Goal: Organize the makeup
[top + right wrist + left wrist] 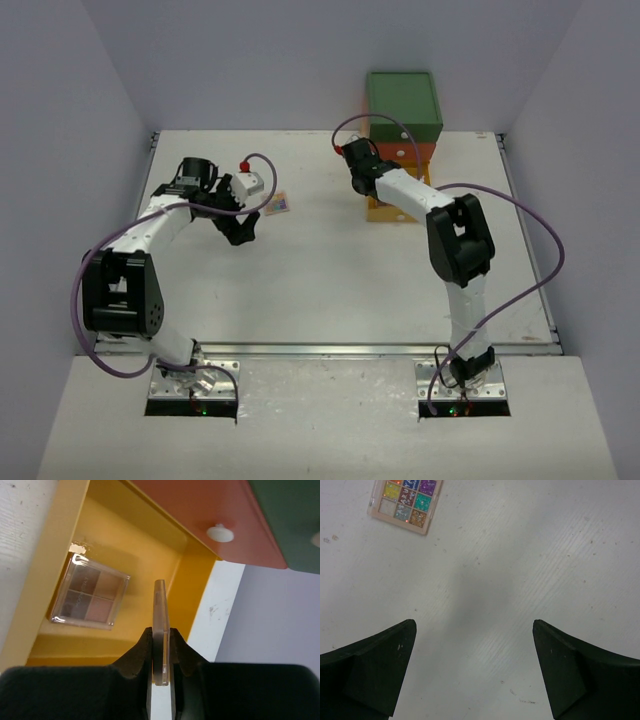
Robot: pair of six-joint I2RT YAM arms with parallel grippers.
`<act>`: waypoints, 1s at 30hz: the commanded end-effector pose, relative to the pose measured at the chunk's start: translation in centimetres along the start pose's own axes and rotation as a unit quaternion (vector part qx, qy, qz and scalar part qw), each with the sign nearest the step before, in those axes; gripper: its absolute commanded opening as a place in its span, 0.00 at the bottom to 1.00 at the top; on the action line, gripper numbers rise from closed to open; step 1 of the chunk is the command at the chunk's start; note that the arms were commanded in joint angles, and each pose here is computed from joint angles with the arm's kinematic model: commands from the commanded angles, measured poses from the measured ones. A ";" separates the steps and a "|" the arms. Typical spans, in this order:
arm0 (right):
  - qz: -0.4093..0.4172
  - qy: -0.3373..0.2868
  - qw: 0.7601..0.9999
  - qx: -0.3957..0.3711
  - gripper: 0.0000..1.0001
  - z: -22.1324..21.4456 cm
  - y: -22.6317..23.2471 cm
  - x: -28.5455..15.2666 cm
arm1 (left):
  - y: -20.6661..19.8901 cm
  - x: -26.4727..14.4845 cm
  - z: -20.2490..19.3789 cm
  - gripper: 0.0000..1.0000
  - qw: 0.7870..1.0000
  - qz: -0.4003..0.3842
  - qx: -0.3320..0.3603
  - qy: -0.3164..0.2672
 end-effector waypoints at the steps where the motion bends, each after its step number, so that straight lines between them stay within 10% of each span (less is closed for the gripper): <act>1: -0.008 -0.013 0.998 0.060 0.19 1.8 -0.6 0.8 | 1.0 0.3 -0.2 1.00 1.000 0.014 -0.004 -0.001; 12: 0.076 -0.002 0.992 0.097 0.53 1.7 3.3 2.1 | 2.2 1.1 -0.7 1.00 0.999 0.024 -0.014 0.016; 30: 0.140 -0.069 0.983 0.093 0.75 2.0 -2.1 -6.4 | 11.7 8.6 2.9 1.00 0.998 0.013 0.062 0.015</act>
Point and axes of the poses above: each gripper's point midway between its finger pads, its own x axis out along the fingers, its own y axis along the line the jaws close on, z = x × y, the point moved 2 cm from there along -x, back along the fingers, and after that the axes turned 10 degrees about x, right-handed, at the moved point
